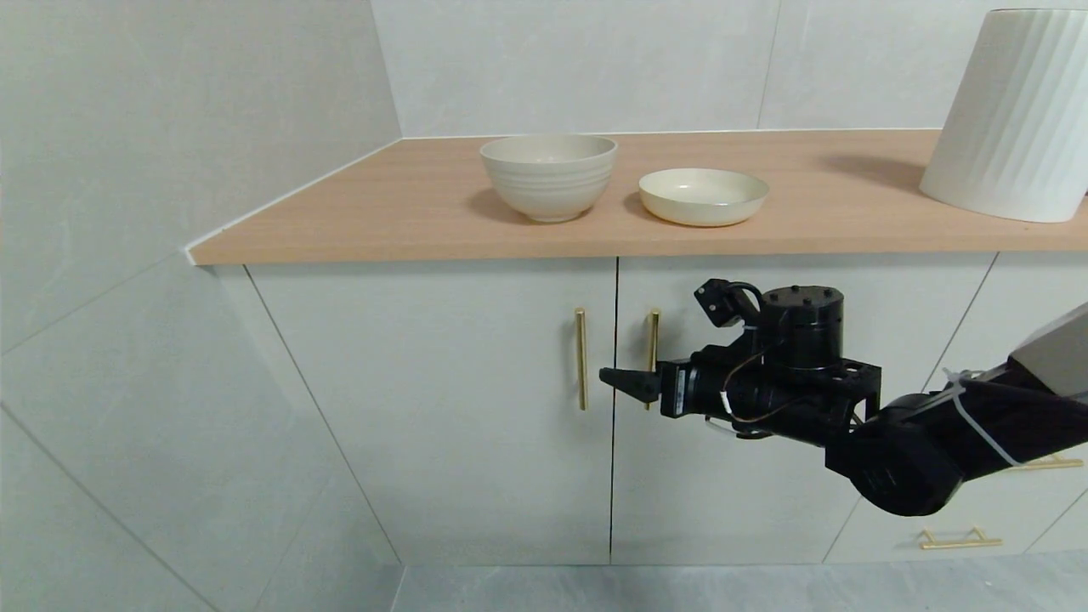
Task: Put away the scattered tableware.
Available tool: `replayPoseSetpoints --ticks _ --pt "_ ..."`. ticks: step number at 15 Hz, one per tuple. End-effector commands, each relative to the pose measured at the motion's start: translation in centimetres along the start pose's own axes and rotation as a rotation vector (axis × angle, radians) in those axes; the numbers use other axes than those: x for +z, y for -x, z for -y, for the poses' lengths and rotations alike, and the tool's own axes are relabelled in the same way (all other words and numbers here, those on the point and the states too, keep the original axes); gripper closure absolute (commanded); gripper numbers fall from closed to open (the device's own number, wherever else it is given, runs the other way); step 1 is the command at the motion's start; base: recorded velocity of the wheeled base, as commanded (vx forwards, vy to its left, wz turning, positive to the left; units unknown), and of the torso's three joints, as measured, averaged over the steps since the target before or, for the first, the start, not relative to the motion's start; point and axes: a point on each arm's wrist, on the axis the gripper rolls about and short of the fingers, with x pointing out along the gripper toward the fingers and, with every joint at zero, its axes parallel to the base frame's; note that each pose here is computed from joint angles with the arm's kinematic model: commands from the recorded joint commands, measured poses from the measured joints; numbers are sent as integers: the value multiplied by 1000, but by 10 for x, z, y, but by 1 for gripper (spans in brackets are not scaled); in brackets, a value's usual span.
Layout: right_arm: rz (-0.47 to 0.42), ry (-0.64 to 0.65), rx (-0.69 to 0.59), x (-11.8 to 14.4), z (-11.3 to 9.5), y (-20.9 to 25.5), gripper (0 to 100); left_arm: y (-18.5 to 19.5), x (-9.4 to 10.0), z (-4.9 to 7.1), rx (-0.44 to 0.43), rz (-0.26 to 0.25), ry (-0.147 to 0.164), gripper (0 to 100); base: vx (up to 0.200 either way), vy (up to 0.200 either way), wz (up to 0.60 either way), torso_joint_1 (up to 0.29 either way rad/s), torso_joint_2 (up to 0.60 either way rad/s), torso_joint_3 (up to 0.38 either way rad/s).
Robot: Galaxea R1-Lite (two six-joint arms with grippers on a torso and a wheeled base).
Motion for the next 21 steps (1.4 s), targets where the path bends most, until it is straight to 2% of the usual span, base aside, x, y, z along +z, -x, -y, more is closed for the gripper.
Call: replayPoseSetpoints --ticks 1,5,13,21 --pt "-11 -25 3 -5 1 -5 0 0 0 0 0 0 0 0 0 0 0 0 0 0" --pt "-9 -42 7 -4 0 -5 0 0 0 0 0 0 0 0 0 0 0 0 0 0" --pt "-10 -32 79 -6 -23 8 0 0 0 0 0 0 0 0 0 0 0 0 0 0" --pt "-18 -34 95 -5 -29 29 0 0 0 0 0 0 0 0 0 0 0 0 0 0"
